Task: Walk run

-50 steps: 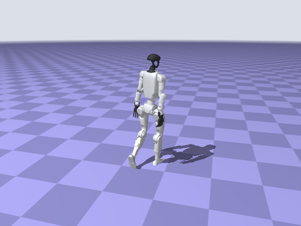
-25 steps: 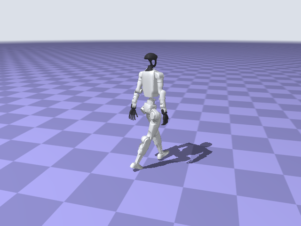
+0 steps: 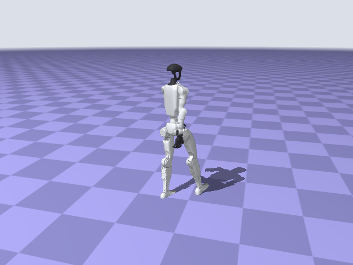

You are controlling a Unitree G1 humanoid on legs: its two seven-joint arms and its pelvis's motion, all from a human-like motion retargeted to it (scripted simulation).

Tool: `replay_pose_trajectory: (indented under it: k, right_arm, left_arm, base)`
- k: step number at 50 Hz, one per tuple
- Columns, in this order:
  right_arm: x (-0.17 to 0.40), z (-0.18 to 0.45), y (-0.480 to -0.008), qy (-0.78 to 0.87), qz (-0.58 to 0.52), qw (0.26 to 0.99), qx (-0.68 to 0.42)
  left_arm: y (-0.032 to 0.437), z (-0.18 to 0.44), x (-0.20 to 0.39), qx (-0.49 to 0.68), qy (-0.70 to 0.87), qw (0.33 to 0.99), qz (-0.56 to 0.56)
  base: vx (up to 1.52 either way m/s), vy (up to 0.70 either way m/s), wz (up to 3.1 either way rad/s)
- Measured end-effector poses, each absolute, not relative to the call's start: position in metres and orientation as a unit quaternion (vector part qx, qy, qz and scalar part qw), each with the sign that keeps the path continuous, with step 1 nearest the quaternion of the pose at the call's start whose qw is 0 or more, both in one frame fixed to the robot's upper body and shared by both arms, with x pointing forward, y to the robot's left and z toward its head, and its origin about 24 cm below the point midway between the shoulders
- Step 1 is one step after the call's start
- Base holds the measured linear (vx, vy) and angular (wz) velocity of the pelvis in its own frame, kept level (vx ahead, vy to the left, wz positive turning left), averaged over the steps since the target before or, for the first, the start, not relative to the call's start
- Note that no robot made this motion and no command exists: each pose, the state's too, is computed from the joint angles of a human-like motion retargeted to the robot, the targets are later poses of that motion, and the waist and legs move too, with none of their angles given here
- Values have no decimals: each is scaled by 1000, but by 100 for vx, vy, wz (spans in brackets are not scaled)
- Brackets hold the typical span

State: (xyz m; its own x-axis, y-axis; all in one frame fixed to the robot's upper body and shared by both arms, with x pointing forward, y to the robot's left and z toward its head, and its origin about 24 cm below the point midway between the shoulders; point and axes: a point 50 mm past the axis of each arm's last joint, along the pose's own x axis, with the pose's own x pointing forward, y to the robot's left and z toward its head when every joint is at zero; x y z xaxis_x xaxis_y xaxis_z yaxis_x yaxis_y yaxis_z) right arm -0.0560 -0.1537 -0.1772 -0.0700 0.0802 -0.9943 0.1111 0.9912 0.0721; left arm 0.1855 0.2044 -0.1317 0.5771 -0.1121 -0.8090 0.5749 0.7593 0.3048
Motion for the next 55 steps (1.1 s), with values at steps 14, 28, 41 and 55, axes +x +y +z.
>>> replay_pose_trajectory:
  k: [14, 28, 41, 55]
  right_arm:
    - [-49, -177, -174, 738, 26, 675, -8]
    - [56, -172, -221, 608, -43, 789, -73]
    - [89, -165, -230, 593, 22, 793, -137]
    - [-15, -179, -180, 705, 35, 709, 1]
  left_arm:
    - [207, -174, 42, 297, 614, 670, -295]
    - [219, -163, -83, 145, 756, 614, -175]
    - [192, -160, -112, 47, 792, 598, -116]
    - [221, -173, -6, 176, 697, 683, -132]
  base:
    - [85, -31, 68]
    - [69, -31, 19]
    - [78, -21, -7]
    - [90, -6, 17]
